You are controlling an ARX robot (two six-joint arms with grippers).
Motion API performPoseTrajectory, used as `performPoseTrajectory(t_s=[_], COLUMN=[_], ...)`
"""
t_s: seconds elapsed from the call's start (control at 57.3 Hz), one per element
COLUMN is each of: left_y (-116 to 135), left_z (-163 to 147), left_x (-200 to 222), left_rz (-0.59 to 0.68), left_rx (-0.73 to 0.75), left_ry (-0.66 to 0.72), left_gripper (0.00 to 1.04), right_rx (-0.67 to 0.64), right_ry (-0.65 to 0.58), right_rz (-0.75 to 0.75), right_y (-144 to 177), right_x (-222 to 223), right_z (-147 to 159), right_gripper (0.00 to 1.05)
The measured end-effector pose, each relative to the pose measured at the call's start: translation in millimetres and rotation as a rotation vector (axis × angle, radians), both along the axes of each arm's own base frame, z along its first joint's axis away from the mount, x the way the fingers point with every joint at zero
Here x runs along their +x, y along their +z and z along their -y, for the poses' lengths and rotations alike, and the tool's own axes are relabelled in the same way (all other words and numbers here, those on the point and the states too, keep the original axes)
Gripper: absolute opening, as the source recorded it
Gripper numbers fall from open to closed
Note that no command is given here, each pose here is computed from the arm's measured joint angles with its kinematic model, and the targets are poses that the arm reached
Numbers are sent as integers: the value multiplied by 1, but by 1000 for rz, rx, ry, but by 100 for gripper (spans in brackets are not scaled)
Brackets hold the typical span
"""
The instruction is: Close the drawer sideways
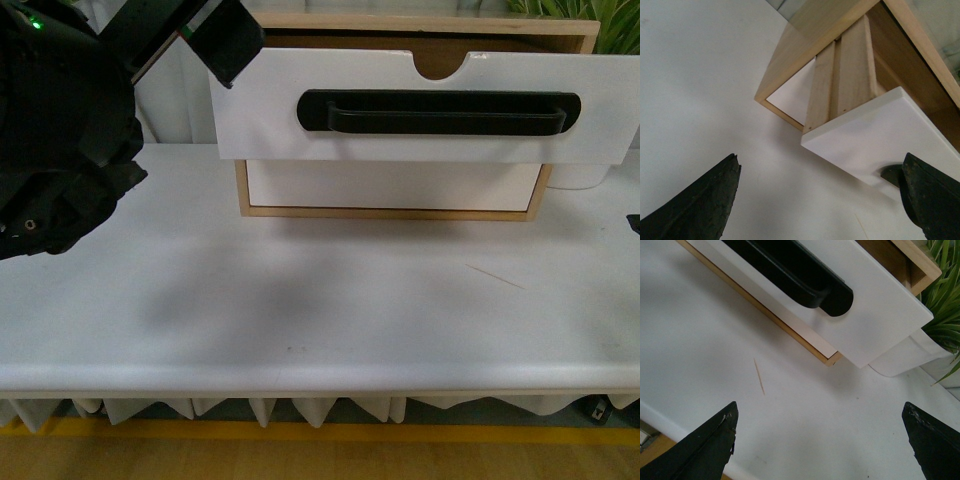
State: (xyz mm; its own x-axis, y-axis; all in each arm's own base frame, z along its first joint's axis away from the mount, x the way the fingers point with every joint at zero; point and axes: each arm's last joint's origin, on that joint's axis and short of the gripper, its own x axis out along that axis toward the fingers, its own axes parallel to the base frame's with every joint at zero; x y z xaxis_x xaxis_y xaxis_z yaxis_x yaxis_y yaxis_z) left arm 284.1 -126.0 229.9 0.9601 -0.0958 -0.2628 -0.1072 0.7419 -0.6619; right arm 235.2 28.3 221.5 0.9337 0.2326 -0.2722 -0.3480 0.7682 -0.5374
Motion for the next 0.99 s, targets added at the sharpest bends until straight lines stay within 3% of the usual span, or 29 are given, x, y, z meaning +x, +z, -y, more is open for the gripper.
performPoseTrajectory(t_s=[0.994], left_y=[1], left_z=[42], left_x=[22], left_rz=[-6], left_rx=[61], left_ry=[-114], left_gripper=[99], right_rx=[-16], right_ry=[42], right_rz=[-11], right_y=[2], right_x=[47], right_z=[-19], right_gripper=[96])
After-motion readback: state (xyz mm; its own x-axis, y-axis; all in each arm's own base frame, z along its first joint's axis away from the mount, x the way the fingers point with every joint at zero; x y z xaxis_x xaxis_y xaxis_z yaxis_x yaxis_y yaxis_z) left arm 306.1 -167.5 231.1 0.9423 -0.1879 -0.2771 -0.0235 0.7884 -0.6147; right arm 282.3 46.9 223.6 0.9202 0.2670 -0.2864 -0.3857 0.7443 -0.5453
